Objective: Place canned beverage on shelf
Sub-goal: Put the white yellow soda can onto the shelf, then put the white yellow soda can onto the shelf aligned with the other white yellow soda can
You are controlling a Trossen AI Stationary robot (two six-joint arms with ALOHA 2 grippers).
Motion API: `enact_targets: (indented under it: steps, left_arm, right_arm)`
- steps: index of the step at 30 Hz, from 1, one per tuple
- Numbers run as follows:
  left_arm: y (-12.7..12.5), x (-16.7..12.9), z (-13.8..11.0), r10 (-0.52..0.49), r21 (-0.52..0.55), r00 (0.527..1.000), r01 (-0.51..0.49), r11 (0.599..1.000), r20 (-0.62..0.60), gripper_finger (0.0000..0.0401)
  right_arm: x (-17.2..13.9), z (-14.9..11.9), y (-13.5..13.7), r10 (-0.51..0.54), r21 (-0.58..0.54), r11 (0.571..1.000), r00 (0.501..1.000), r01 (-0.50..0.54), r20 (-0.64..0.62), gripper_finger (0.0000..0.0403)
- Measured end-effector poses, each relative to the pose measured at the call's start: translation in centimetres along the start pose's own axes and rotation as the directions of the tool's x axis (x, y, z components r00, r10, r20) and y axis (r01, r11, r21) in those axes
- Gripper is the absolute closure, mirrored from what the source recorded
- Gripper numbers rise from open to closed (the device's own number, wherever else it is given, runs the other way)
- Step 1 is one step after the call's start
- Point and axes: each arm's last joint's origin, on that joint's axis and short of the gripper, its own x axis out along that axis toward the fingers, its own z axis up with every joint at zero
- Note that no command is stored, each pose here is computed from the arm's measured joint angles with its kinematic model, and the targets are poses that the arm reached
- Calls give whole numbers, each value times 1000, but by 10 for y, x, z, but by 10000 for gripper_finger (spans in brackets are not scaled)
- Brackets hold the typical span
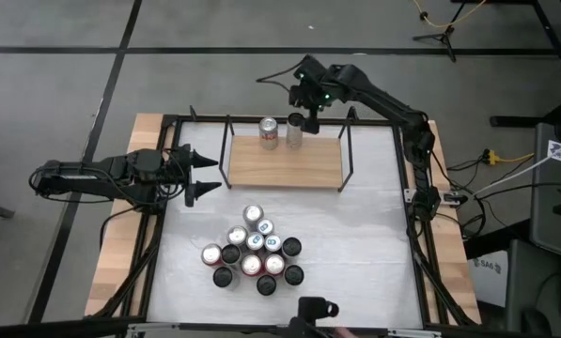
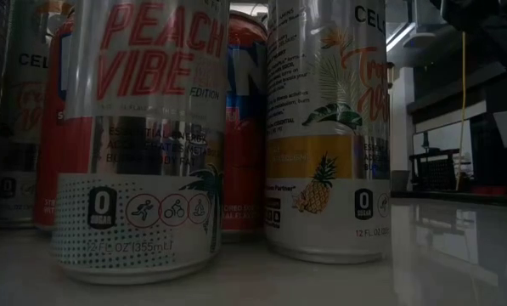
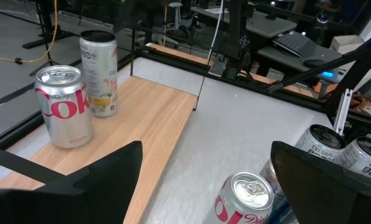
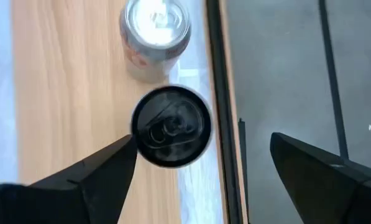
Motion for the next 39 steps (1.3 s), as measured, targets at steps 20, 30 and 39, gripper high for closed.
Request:
enact_targets:
  steps: [20,30,39]
  left_arm:
    - [-7,9,12,-49,-41,994,54,998,102,52]
    - [-45,42,10,-203,1,979,203,979,34,52]
    - [-98,48,30,-209,88,975,215,973,-70,52]
  right_arm:
    - [-63,23,91,136,-93,987,991,-134,13,40]
    - [-66,37,140,202,-201,960,979,-193,24,40]
    - [-72,40,171,241,-230,945,970,-231,15,40]
